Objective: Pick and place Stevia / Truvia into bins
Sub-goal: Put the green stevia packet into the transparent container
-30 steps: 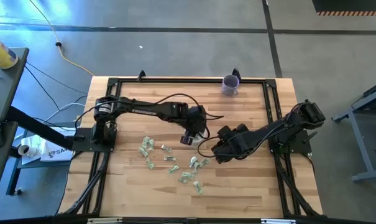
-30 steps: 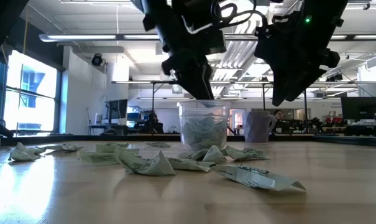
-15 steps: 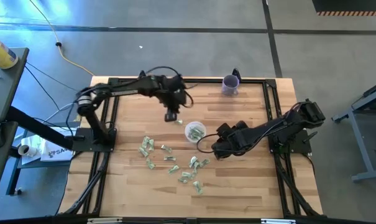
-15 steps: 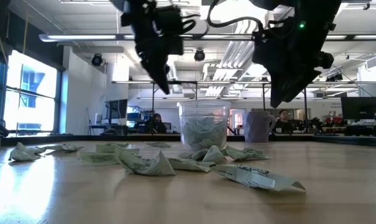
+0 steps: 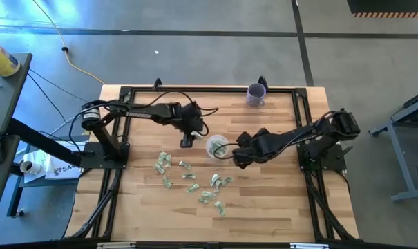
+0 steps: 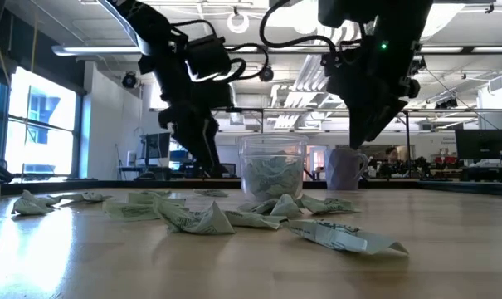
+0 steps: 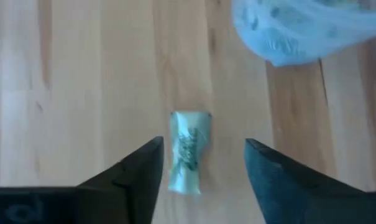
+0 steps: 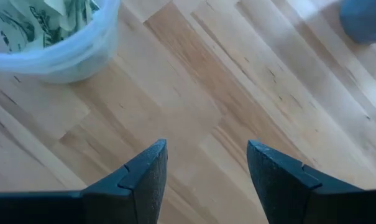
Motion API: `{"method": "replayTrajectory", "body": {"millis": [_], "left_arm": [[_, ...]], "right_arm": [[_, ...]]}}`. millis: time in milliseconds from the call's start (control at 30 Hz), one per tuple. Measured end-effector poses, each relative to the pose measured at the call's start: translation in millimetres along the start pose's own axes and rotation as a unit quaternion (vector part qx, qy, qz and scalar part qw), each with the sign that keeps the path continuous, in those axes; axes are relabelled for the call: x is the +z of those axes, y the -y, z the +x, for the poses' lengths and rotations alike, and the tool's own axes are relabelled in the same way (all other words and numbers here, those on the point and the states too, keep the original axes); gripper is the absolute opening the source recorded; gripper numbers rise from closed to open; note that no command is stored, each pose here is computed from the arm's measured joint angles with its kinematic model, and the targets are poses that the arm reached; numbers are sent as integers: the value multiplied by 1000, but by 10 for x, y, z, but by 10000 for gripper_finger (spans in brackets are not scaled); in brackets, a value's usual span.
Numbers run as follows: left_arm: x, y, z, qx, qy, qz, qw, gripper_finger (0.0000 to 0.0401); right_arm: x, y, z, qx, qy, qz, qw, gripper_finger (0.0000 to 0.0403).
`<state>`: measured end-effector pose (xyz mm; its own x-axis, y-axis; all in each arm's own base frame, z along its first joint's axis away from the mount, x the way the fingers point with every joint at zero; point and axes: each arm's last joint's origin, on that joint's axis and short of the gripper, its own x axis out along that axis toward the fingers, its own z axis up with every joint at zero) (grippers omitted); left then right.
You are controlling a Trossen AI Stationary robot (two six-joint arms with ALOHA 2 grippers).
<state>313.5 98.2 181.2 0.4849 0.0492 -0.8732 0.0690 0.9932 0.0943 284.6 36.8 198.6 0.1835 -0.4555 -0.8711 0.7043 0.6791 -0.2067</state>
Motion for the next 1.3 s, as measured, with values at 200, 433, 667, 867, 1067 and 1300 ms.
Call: {"method": "replayTrajectory", "body": {"millis": [200, 433, 667, 867, 1067, 1300], "left_arm": [[-33, -58, 171, -1, -2, -3, 1000, 287], [-103, -52, 465, -27, -22, -4, 999, 253], [-118, -56, 534, -31, -27, -6, 999, 179], [-125, -54, 540, -29, -31, -7, 999, 80], [-123, -53, 451, -8, -41, -22, 999, 28], [15, -70, 36, 1, -48, -48, 998, 47]], "right_arm": [[92, 55, 58, 2, -2, -11, 1000, 211], [119, 82, 82, 5, -11, -5, 1000, 213], [113, 82, 82, 8, -17, -5, 1000, 209], [114, 83, 81, 6, -15, -5, 1000, 210], [120, 90, 82, -4, -5, -6, 1000, 203], [117, 92, 80, -9, -1, -5, 1000, 199]]}}
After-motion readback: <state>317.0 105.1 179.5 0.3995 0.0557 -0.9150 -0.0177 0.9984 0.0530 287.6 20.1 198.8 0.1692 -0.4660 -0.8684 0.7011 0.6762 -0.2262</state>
